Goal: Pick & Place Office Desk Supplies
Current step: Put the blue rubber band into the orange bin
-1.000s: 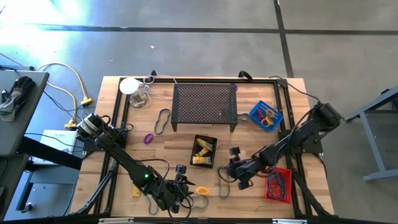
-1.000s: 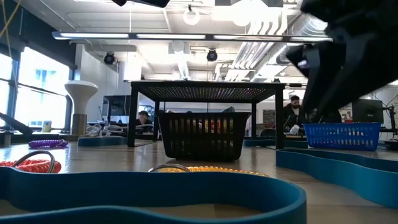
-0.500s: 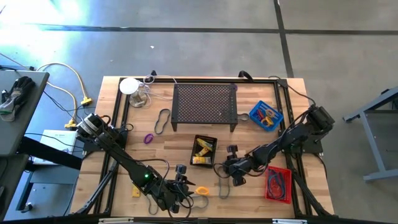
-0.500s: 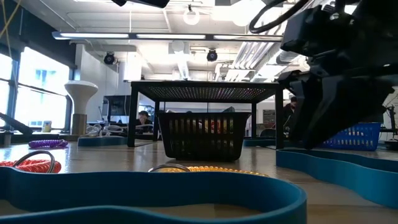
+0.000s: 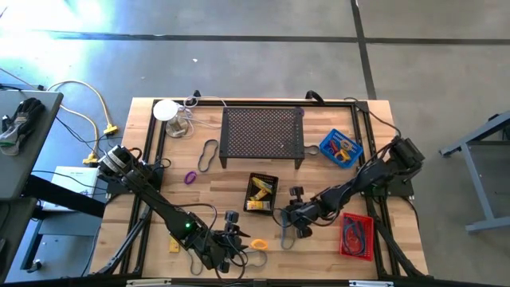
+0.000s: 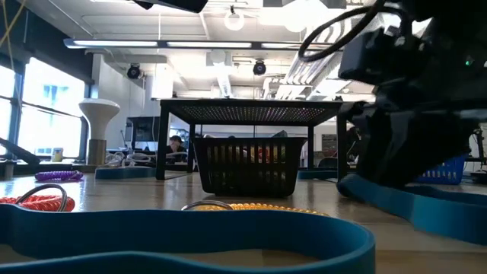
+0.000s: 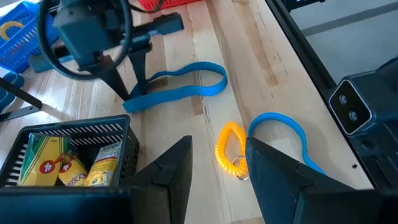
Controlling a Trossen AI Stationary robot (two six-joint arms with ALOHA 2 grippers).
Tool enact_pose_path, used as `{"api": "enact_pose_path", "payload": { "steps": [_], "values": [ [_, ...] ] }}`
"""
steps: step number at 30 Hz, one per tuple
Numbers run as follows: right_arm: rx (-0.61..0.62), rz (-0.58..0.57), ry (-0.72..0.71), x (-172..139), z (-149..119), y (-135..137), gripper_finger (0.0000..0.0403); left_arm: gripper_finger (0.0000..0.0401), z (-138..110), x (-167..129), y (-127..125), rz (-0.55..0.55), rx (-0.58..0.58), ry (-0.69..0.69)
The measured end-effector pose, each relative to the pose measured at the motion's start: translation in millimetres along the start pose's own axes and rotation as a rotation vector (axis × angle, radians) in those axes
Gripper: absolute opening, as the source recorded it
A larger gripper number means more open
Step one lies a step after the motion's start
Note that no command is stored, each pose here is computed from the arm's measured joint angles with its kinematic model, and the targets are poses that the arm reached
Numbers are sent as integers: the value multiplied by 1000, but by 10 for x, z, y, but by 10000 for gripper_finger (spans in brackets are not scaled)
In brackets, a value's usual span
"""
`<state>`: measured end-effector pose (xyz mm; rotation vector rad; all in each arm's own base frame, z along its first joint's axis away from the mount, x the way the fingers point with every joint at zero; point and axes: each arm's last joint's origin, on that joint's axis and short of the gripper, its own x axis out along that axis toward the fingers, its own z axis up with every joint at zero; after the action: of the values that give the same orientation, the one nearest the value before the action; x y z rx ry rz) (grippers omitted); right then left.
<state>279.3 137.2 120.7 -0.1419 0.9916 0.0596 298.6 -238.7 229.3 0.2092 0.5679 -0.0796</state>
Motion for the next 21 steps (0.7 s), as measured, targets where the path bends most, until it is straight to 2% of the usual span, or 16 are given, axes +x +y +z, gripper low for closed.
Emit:
{"api": "enact_pose_path", "payload": {
  "steps": [11,21],
  "values": [
    [5,3,10,114,-19,-3,96,142,-1,0,0,0,-1,1],
    [-2,41,-61,-91,61,40,89,142,-3,0,1,1,-1,2]
  ]
}}
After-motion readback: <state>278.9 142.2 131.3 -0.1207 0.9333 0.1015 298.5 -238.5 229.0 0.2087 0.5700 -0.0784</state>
